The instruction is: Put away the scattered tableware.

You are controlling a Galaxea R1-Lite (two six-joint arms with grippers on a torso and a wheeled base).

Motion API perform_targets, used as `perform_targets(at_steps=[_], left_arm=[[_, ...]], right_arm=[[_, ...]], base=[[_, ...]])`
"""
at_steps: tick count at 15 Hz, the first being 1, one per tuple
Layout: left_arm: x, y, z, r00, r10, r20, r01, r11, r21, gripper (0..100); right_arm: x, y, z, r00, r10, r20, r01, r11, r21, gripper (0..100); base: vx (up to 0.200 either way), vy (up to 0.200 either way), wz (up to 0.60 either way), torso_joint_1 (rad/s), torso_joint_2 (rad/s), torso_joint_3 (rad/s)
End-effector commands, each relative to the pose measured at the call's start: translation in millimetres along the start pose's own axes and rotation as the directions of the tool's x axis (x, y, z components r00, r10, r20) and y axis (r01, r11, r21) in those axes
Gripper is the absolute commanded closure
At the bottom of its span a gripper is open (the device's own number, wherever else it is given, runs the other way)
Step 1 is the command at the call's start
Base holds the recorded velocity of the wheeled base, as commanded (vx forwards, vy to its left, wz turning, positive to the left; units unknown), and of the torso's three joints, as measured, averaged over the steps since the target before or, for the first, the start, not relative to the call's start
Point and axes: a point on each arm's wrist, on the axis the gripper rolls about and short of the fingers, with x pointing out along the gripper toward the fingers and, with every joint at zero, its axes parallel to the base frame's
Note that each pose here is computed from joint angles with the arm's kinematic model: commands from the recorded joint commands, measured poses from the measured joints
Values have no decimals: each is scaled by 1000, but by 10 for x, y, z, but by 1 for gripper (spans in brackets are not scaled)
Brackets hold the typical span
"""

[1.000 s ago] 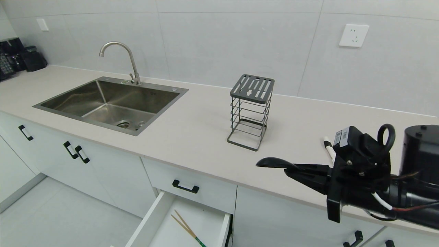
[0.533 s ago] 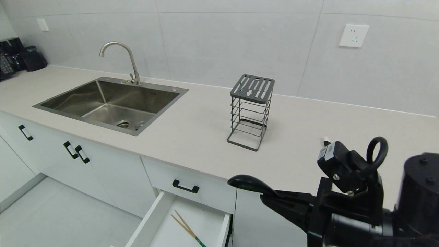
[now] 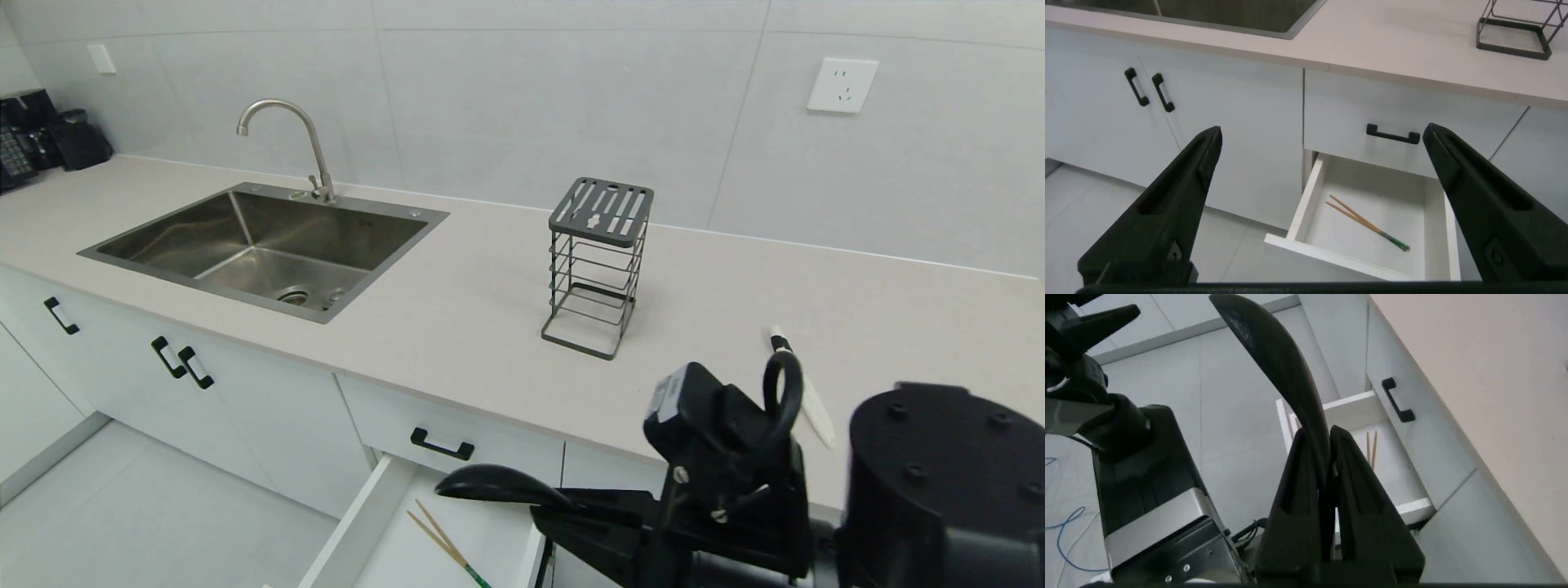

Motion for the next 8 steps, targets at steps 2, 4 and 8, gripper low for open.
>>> perform_targets(at_steps=[2, 4, 8], left_arm=[[1, 0, 0, 1000, 0, -1, 0, 1000, -1, 0], [1, 0, 0, 1000, 0, -1, 0, 1000, -1, 0], [1, 0, 0, 1000, 0, -1, 0, 1000, -1, 0]], right_arm=[[579, 151, -9, 998, 43, -38, -43, 999, -12, 100], [878, 162, 92, 999, 43, -9, -43, 999, -9, 100], [1370, 114, 30, 1000, 8, -13, -9, 1000, -15, 100]], base=[[0, 0, 0, 0, 0, 0], [0, 0, 0, 0, 0, 0], [0, 0, 0, 0, 0, 0]])
